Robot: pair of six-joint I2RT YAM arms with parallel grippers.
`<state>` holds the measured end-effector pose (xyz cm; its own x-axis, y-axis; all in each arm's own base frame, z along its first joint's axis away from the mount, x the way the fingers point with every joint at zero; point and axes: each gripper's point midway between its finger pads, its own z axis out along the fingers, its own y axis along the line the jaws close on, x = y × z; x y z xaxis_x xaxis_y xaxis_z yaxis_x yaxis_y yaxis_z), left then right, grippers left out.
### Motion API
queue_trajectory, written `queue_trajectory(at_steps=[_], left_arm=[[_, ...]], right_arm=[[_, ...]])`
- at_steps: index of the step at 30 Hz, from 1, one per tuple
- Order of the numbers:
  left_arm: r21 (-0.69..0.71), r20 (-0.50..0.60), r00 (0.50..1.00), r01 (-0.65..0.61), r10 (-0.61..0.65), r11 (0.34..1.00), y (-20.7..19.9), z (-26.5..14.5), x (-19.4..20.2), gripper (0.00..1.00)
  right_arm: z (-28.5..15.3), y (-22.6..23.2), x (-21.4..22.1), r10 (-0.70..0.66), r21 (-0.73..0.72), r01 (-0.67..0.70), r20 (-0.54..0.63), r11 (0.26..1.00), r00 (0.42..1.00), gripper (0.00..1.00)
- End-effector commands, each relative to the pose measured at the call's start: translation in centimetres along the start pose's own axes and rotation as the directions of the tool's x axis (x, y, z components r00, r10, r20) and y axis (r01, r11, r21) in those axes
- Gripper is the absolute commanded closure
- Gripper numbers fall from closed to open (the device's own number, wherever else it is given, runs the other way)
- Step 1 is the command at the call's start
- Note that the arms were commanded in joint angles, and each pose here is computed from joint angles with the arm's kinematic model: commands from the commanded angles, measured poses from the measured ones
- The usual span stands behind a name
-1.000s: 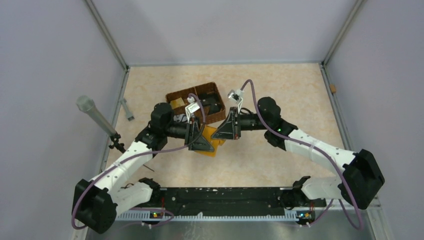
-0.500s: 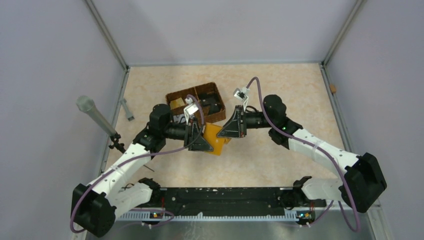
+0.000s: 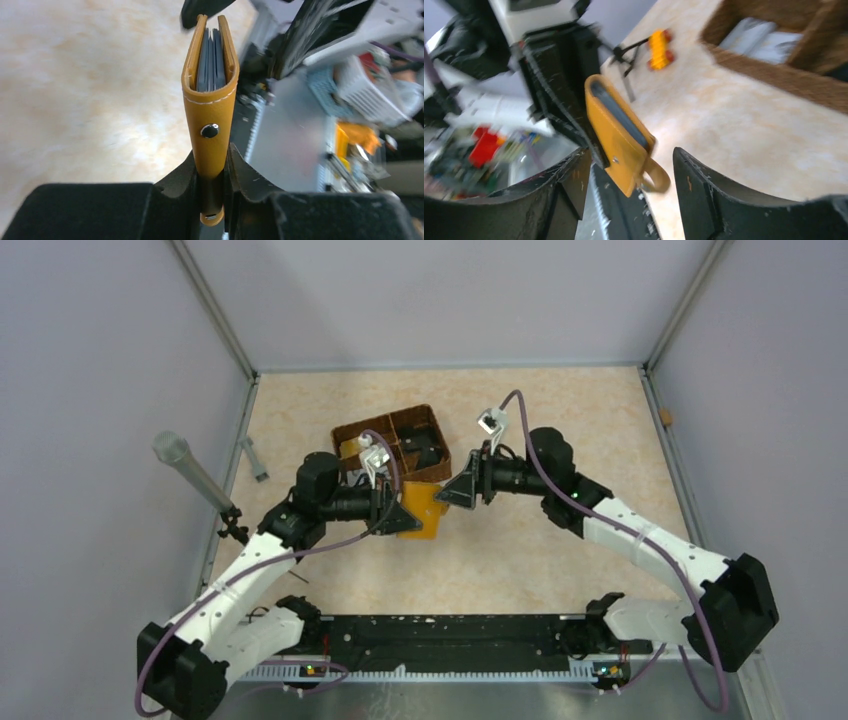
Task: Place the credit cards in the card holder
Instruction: Close the card holder.
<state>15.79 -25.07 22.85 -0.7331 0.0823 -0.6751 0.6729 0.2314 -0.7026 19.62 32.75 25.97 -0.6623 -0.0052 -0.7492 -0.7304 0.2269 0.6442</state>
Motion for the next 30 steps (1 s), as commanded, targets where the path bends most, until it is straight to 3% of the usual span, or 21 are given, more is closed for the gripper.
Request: queue_trajectory(at_steps=[1,4,8,19,30], left_arm=[[-0.36,0.129,0.977,-0.113,0.17,0.926,3.3,-2.8,-3.3,1.0],[-0.466,0.173,0.964,-0.099,0.201,0.879,4.5,-4.1,-4.0,1.0],[-0.526,0.188,0.961,-0.077,0.204,0.847,5.4,-4.9,-4.2,1.0],[-0.514,0.181,0.963,-0.08,0.199,0.854,5.0,-4.9,-4.0,1.0],[-0.502,0.175,0.965,-0.083,0.195,0.861,4.9,-4.7,-3.8,1.0]], right_arm=[[-3.0,-3.2,-5.6,-0.039,0.344,-0.053,0.255,0.937,0.966,0.35],[-3.5,-4.2,-5.6,0.032,0.381,-0.165,0.332,0.91,0.943,0.34],[-2.1,-5.2,-4.4,0.083,0.405,-0.228,0.344,0.885,0.935,0.36],[4.6,-4.1,-3.0,0.202,0.255,-0.277,0.283,0.926,0.938,0.48],[6.7,-3.7,-2.6,0.239,0.201,-0.302,0.286,0.932,0.928,0.55]])
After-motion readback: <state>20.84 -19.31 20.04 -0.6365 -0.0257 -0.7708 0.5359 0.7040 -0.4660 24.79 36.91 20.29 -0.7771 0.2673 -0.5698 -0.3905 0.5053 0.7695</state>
